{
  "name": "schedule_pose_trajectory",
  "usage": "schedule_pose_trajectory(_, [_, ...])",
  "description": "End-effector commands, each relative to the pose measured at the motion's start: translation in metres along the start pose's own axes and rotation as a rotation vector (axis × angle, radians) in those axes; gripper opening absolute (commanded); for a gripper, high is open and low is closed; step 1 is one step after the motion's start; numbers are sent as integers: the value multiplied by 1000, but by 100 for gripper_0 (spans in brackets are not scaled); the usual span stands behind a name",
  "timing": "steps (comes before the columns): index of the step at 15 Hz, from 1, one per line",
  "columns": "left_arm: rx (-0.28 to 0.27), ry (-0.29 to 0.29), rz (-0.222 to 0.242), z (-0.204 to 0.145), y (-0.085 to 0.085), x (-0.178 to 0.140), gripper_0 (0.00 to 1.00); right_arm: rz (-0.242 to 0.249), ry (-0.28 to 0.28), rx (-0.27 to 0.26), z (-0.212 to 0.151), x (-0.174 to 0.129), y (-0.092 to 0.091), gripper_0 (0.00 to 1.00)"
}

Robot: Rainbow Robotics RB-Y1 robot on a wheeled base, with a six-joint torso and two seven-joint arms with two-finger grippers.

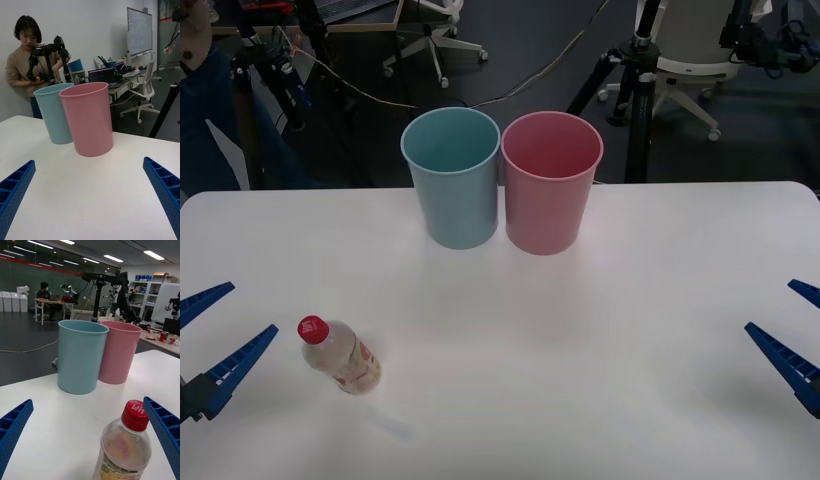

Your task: Grasp the object on the table and drop it into the matching bin: aluminum can to the light blue bin, PET bottle to the pink bin.

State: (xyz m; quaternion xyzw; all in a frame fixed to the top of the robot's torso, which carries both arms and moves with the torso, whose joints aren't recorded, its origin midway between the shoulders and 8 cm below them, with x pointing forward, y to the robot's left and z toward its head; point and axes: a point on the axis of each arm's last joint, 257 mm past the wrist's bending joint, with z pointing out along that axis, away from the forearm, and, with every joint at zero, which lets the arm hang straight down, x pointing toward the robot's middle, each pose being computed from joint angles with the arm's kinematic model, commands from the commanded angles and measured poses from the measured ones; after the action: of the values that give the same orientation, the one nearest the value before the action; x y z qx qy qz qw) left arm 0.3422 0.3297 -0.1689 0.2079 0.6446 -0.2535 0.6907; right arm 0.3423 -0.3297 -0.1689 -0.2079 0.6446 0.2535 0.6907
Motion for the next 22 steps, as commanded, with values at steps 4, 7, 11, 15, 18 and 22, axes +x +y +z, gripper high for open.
schedule_pose_trajectory(4, [20, 24, -46, 3, -14, 22, 100, 0, 0, 0, 0, 0, 0, 100])
schedule_pose_trajectory(7, [25, 31, -48, -3, -16, 23, 100, 0, 0, 0, 0, 0, 0, 100])
schedule_pose_trajectory(11, [28, 37, -45, -16, -19, 25, 100, 0, 0, 0, 0, 0, 0, 100])
schedule_pose_trajectory(15, [11, 25, 89, -24, -13, 30, 100, 0, 0, 0, 0, 0, 0, 100])
schedule_pose_trajectory(18, [22, 30, 140, -22, -16, 50, 100, 0, 0, 0, 0, 0, 0, 100])
schedule_pose_trajectory(22, [75, 75, 152, -18, -28, 93, 100, 0, 0, 0, 0, 0, 0, 100])
